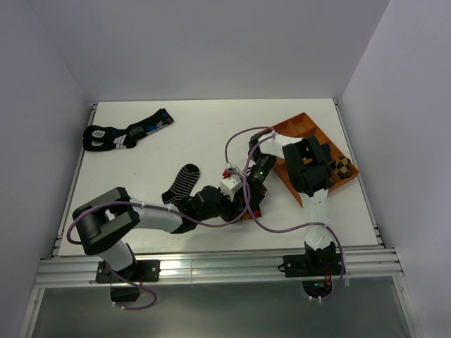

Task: Roll the socks
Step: Roll the sock at the center of the board.

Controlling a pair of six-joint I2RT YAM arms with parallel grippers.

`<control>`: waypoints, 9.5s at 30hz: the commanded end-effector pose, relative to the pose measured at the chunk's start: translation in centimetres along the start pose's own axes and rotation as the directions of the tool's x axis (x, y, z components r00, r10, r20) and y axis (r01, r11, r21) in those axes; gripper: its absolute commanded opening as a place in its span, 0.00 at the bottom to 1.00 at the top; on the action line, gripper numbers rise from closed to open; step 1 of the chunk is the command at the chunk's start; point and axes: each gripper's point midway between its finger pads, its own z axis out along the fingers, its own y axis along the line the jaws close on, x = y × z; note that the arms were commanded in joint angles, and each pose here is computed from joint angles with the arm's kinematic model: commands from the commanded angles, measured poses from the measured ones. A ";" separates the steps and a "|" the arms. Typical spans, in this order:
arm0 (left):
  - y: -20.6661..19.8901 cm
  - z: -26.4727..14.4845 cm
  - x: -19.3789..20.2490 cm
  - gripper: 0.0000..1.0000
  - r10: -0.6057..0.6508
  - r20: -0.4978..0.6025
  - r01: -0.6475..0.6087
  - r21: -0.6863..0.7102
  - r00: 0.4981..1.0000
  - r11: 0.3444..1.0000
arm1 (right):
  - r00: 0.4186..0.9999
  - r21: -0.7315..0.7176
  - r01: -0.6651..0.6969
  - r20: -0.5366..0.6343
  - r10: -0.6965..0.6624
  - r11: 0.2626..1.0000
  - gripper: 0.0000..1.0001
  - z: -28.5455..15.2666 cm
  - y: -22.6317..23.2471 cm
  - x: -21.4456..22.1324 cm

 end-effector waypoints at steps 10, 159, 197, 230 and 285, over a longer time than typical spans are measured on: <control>-1.1 1.7 -0.3 0.42 0.001 0.001 -0.001 0.147 1.000 0.989 | 0.998 0.021 0.036 -0.043 -0.035 0.999 0.26 -0.2 -1.4 1.0; 4.8 -1.4 -2.5 0.44 -0.430 0.036 0.431 -0.133 0.902 0.893 | 0.968 0.293 0.241 -0.140 -0.207 0.925 0.23 1.4 -0.5 3.8; -1.8 0.1 -0.2 0.50 -0.044 -0.067 0.061 0.273 0.997 0.960 | 0.994 0.183 0.060 -0.096 -0.043 0.981 0.22 0.7 -2.0 3.0; -1.1 2.3 3.5 0.00 -0.214 -0.240 0.247 0.114 0.947 0.962 | 0.999 0.371 -0.018 -0.029 0.031 0.928 0.43 -0.9 -3.5 1.6; 0.5 1.4 9.6 0.00 -0.318 -0.460 0.318 -0.080 0.829 0.945 | 0.920 0.623 -0.092 0.351 -0.173 0.777 0.80 -8.9 1.8 0.7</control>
